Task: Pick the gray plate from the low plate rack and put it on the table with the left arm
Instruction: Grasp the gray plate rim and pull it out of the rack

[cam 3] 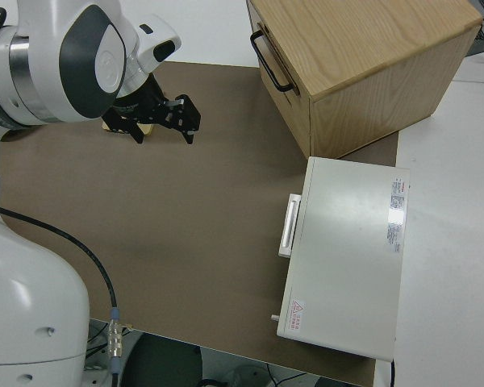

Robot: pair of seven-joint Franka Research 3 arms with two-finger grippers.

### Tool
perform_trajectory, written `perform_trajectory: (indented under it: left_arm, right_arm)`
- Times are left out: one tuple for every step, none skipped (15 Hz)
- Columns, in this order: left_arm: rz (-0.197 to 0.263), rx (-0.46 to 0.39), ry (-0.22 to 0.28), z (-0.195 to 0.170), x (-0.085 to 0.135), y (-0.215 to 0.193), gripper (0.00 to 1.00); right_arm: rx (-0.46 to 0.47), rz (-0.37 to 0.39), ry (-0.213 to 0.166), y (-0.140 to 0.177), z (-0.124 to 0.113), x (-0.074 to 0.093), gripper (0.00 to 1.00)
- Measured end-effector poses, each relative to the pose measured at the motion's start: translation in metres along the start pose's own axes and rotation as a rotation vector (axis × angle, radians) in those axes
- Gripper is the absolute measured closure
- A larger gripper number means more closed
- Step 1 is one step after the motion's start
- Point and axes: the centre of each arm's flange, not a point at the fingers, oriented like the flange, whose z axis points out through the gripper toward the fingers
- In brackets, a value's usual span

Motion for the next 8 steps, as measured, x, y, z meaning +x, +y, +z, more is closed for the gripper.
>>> perform_trajectory:
  left_arm:
    - [-0.003,0.002,-0.001,-0.009,0.001,-0.002,0.9]
    - [-0.006,0.004,0.002,-0.022,0.002,-0.004,0.9]
    - [-0.006,0.006,0.003,-0.031,0.003,-0.004,0.9]
    - [-0.003,0.009,0.003,-0.042,0.004,-0.003,0.9]
    - [0.0,0.013,0.003,-0.057,0.005,-0.002,0.9]
    - [0.001,0.016,0.005,-0.067,0.006,-0.002,0.9]
    - [0.004,0.019,0.01,-0.077,0.007,0.0,0.9]
    - [0.008,0.022,0.016,-0.087,0.008,0.002,0.9]
  right_arm:
    - [0.0,0.0,0.0,0.0,0.0,0.0,0.01]
    - [0.0,0.0,0.0,0.0,0.0,0.0,0.01]
    - [0.0,0.0,0.0,0.0,0.0,0.0,0.01]
    - [0.0,0.0,0.0,0.0,0.0,0.0,0.01]
    - [0.0,0.0,0.0,0.0,0.0,0.0,0.01]
    - [0.0,0.0,0.0,0.0,0.0,0.0,0.01]
    - [0.0,0.0,0.0,0.0,0.0,0.0,0.01]
    - [0.0,0.0,0.0,0.0,0.0,0.0,0.01]
